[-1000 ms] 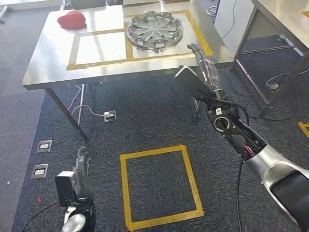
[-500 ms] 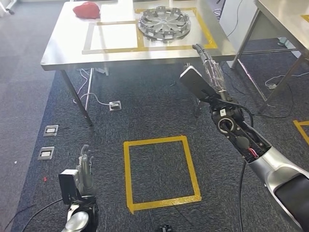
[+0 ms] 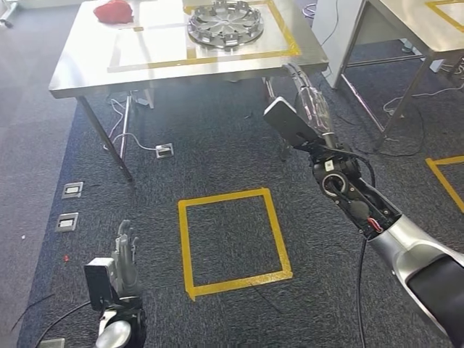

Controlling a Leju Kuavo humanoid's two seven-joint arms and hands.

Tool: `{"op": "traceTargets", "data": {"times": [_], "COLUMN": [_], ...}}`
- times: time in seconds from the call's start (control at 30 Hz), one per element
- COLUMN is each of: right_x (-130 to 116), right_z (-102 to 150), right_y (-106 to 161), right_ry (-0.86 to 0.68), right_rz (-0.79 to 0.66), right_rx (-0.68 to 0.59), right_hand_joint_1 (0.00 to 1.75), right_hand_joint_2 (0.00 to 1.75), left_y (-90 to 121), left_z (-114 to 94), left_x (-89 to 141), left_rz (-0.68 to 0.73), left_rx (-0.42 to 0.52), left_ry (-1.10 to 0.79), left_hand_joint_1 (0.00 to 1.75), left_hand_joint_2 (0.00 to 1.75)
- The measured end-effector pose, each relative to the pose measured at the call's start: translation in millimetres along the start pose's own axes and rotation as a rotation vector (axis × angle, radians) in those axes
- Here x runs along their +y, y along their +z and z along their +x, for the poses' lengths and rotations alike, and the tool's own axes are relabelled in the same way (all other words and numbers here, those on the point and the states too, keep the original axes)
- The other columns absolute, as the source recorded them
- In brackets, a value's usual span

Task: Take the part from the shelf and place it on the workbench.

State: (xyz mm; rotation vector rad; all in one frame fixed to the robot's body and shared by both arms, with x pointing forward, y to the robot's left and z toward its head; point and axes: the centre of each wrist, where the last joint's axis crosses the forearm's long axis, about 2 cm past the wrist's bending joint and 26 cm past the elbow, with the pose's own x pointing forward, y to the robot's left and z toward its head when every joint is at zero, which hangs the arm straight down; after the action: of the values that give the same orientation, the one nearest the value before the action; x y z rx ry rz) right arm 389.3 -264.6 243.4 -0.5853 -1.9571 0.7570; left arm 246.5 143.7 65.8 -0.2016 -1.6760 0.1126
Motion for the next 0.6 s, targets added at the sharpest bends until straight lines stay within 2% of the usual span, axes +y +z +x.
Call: {"op": "traceTargets", "data": {"times": [0.6], "right_x": [-0.3], "right_z": [-0.9], "right_y": [0.6], "right_ry": [0.000], "right_rz": [-0.003], "right_rx": [0.002], "right_hand_joint_1": [0.00], "right_hand_joint_2": [0.00], "left_y": [0.7], "left_z": [-0.3], "left_x": [-1.0], "left_rz": [0.000], "left_rx": [0.001], "left_ry": [0.003], "left_hand_joint_1": [0.00], "left_hand_joint_2": [0.00]}}
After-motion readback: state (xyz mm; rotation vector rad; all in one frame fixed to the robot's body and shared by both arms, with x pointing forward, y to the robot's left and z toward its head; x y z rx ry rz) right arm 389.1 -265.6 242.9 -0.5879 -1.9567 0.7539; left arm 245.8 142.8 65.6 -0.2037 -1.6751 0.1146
